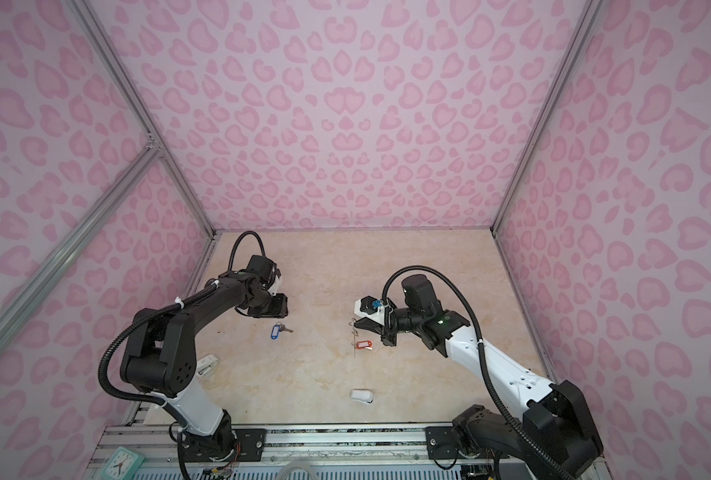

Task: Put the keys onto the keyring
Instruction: 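Lower the left gripper and grasp the blue-tagged key's ring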

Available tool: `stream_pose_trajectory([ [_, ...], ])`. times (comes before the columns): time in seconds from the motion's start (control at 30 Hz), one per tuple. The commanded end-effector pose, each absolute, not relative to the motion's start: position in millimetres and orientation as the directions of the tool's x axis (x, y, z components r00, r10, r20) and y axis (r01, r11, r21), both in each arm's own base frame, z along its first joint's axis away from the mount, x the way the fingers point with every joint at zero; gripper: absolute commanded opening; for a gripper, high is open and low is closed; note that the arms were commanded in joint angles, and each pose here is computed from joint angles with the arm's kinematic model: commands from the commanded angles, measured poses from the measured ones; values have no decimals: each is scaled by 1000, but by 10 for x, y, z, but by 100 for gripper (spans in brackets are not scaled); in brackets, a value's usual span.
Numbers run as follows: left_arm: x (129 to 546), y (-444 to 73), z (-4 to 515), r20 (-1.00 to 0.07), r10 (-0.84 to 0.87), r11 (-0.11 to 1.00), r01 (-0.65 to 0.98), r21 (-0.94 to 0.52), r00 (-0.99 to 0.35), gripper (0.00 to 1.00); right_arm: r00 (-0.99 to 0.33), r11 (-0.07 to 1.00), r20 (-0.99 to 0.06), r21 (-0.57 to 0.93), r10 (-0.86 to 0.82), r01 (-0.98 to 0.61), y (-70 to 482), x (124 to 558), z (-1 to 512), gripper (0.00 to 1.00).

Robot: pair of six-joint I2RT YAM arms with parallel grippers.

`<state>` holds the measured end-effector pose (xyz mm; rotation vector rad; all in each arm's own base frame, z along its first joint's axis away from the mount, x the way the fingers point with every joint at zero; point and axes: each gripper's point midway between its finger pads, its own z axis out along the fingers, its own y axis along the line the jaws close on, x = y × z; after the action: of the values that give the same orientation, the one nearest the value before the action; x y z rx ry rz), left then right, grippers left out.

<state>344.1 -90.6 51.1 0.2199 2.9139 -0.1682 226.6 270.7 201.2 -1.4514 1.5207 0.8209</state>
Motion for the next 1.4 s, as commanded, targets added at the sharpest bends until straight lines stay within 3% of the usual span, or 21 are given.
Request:
stream_pose_trajectory([
  [0.0, 3321, -864, 509, -188, 345, 932, 360, -48, -920, 54, 56, 111, -901, -115, -431, -987, 2697, 2264, 2022, 0],
  [0.2, 3270, -939, 524, -244, 564, 809, 587, -29, -789, 54, 69, 107, -897, -128, -436, -986, 2696, 2261, 2047, 0],
  [0.33, 3328, -904, 424, -232, 635, 756, 655, -9, -737, 38, 72, 100, -897, -128, -435, -987, 2709, 2243, 2055, 0],
  [0.6, 3404, -869, 419, -232, 758, 636, 770, 56, -610, 38, 75, 100, -888, -134, -454, -986, 2685, 2197, 2053, 0],
  [0.93, 3392, -781, 321, -185, 807, 583, 807, 95, -561, 38, 72, 93, -887, -127, -456, -988, 2707, 2200, 2051, 0],
  [1.13, 3392, -787, 265, -171, 814, 573, 815, 84, -555, 29, 72, 83, -884, -124, -462, -989, 2720, 2203, 2038, 0],
  [1.37, 3372, -824, 246, -180, 818, 564, 823, 64, -546, 27, 70, 79, -880, -121, -469, -990, 2720, 2200, 2020, 0],
])
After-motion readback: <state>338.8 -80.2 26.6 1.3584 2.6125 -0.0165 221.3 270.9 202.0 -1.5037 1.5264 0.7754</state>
